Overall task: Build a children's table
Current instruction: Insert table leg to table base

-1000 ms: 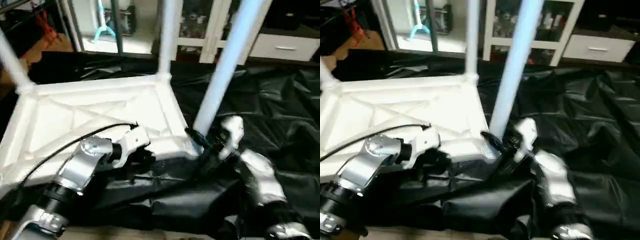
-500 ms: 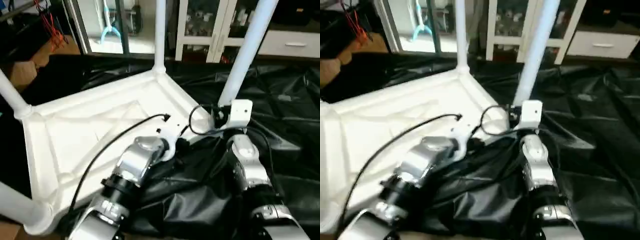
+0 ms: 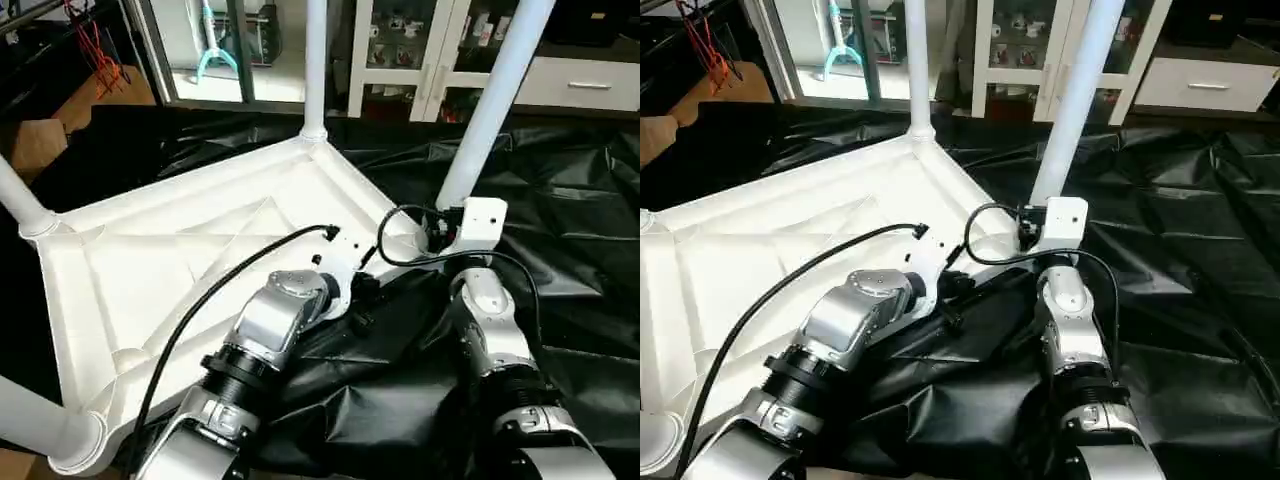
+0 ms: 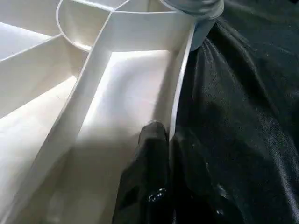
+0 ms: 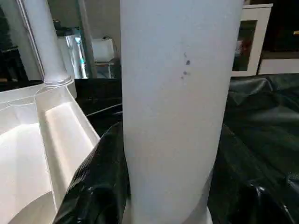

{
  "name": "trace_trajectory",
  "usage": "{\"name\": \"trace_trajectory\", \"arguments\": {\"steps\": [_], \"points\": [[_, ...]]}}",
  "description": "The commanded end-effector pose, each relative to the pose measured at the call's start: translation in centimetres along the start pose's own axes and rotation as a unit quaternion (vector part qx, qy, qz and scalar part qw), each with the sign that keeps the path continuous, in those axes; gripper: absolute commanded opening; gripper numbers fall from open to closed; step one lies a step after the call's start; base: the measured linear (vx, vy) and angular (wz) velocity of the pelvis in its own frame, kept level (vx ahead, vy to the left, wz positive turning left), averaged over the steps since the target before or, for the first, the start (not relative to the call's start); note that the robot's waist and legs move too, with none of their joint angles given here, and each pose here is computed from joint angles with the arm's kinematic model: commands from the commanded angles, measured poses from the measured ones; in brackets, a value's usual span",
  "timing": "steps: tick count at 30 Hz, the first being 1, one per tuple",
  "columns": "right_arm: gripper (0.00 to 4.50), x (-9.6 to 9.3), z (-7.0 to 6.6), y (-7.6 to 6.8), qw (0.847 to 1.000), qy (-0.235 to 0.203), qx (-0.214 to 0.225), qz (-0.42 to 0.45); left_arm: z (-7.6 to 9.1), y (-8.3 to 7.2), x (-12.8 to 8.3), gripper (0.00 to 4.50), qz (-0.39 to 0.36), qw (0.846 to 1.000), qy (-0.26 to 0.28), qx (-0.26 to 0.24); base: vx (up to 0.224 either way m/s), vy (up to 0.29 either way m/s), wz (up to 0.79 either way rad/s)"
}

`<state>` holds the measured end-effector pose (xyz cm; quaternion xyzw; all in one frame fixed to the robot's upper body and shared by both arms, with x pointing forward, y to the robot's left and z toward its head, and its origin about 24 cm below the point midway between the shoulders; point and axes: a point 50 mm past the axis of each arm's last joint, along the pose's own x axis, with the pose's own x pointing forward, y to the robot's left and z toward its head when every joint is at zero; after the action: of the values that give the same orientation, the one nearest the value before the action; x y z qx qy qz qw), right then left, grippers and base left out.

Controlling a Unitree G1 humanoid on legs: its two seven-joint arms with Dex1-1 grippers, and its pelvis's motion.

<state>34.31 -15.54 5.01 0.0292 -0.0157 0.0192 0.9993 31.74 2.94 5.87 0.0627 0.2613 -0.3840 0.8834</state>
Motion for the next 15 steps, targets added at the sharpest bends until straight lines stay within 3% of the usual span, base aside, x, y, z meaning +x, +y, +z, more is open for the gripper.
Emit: {"name": "trace_trajectory", "arguments": {"steps": [1,5,7,15], "points": [[1.88,-2.7,-5.4,0.7,0.994,0.11,0.014,0.011,0.9,4.3,-2.2,0.0,0.138,0.989,-0.051,-0.023,0.0,0.0,0.0],[1.88,-2.6,-5.2,0.5,0.993,0.107,0.016,0.044,0.8,4.2,-2.2,0.0,0.134,0.989,-0.052,-0.021,0.0,0.0,0.0],[2.58,-2.5,-4.9,0.4,0.994,0.098,0.011,0.053,0.8,4.2,-2.1,0.0,0.131,0.99,-0.052,-0.019,0.0,0.0,0.0],[3.0,-1.9,-3.4,1.0,0.994,0.051,0.035,0.092,0.8,4.0,-2.3,0.0,0.11,0.992,-0.054,-0.003,0.0,-0.001,-0.02]]}}
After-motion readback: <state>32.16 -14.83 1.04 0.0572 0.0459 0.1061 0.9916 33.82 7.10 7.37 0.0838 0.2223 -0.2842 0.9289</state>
